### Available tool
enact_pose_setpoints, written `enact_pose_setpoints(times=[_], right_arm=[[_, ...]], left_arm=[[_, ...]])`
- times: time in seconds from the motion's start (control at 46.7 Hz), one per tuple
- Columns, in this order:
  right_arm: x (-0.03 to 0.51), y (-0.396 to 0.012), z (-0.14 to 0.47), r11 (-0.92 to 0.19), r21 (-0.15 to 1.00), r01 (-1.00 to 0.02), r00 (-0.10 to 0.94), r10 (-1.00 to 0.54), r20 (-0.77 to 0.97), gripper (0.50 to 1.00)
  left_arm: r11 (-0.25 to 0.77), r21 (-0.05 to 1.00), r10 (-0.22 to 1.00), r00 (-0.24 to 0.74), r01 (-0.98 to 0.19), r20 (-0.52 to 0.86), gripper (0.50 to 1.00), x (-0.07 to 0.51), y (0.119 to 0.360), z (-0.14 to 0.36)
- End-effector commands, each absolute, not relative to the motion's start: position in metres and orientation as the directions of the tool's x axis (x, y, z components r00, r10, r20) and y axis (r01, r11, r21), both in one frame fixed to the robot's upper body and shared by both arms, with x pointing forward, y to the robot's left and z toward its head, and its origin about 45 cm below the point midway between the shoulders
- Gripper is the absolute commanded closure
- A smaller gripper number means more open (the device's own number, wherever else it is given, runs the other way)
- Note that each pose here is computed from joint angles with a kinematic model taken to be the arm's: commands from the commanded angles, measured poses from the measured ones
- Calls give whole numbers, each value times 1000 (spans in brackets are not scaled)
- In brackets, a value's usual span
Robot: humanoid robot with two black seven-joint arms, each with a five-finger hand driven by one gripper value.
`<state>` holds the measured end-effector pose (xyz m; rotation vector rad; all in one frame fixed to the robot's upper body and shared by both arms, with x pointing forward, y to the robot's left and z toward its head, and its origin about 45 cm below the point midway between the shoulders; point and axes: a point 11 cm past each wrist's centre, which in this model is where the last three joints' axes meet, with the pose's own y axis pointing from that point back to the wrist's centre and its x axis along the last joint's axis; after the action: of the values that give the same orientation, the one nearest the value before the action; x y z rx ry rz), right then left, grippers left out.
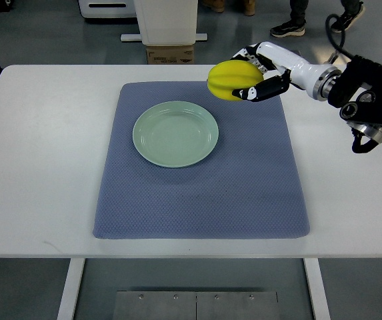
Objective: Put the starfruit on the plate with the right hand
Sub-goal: 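Lift the starfruit with the right hand and carry it over the plate, then lower the starfruit onto the green plate and open the right hand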
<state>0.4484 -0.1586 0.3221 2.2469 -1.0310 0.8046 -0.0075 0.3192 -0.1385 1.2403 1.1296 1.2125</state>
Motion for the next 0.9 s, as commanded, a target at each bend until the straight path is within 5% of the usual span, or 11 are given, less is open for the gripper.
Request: enact_pose_setpoints(times=[0.0, 0.407, 0.877], right_arm=[[445, -141, 318, -591, 223, -775, 555, -467, 689, 1000], [432, -73, 314, -678, 196, -709, 613, -454, 646, 1000], [444, -63, 267, -633, 231, -739, 606, -474, 639, 1000]], left_arm=[[-38, 999, 998, 52, -31, 40, 500, -8, 319, -139], [-38, 999, 998, 52, -31, 40, 500, -8, 319, -139], [-38, 999, 998, 52, -31, 40, 500, -8, 319, -139]])
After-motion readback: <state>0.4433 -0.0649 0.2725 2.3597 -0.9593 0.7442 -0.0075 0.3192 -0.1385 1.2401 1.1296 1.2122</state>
